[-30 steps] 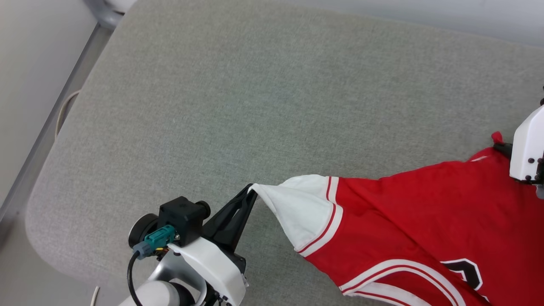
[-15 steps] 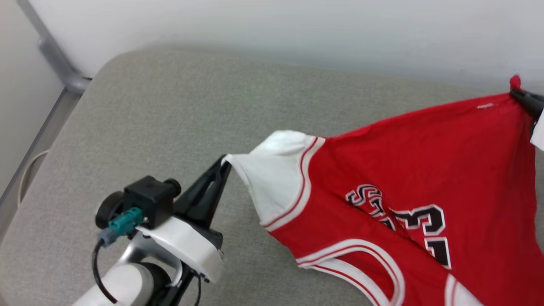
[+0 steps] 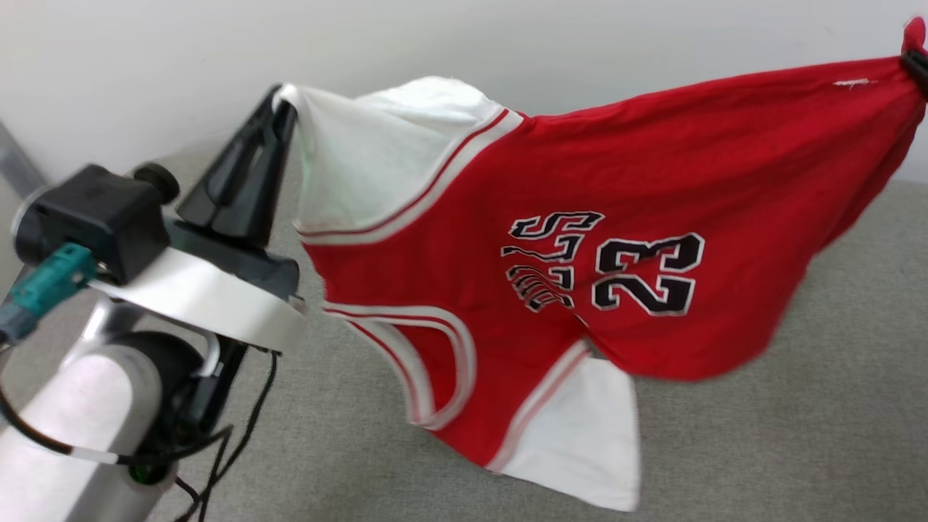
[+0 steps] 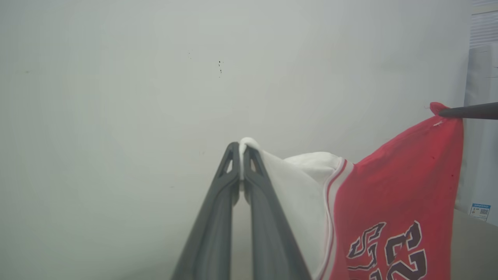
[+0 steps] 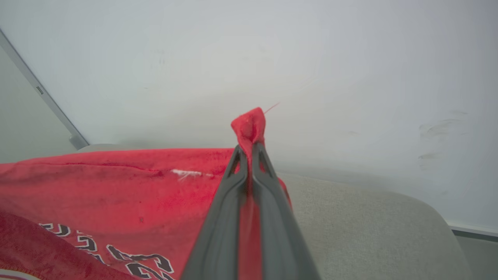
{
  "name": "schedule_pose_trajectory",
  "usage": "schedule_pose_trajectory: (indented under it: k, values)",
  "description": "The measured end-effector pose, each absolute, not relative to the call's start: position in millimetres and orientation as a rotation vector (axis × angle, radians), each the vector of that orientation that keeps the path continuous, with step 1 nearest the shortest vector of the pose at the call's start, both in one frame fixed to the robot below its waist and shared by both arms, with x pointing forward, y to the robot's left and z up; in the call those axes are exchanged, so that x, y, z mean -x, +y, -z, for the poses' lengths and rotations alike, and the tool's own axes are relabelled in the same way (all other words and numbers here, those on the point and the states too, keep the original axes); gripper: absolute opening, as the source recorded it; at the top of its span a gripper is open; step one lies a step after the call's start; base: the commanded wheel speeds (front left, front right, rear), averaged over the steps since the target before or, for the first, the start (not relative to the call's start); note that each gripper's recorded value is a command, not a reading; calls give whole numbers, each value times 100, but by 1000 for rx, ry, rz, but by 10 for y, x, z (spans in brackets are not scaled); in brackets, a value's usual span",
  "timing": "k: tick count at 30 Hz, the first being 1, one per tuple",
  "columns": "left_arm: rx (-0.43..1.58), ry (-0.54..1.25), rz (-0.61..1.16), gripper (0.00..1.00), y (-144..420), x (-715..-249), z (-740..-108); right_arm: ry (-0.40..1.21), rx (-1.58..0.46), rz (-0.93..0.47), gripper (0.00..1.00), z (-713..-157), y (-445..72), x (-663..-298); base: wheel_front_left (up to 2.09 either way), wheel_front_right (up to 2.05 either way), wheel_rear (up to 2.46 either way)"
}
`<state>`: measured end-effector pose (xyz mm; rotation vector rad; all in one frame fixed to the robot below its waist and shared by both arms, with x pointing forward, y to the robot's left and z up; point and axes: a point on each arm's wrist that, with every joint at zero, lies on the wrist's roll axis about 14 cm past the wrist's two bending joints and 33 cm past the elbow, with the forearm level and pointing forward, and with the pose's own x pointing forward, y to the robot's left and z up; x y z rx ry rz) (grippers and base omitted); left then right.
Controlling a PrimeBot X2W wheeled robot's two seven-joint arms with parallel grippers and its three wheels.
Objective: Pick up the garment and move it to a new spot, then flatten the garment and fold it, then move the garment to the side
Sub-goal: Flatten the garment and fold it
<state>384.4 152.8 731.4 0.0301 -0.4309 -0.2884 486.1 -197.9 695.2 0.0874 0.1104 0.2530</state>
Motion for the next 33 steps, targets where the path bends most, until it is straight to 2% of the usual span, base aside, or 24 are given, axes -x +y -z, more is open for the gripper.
schedule_pose_trajectory:
  k: [10, 17, 25, 33]
  values:
    - [-87, -644, 280, 0, 1500, -3805, -8066, -37, -92, -212, 0, -7395, -2151, -4556, 0, 0, 0]
    - [-147, -729, 262, 0, 1490, -3920, -8384, -118, -127, -184, 0, -7567, -2233, -4579, 0, 0, 0]
    - [-235, -731, 256, 0, 1523, -4322, -8508, -166, -135, -150, 0, -7612, -2322, -4830, 0, 0, 0]
    - [-362, -692, 240, 0, 1643, -5116, -8474, -193, -111, -102, 0, -7560, -2410, -5434, 0, 0, 0]
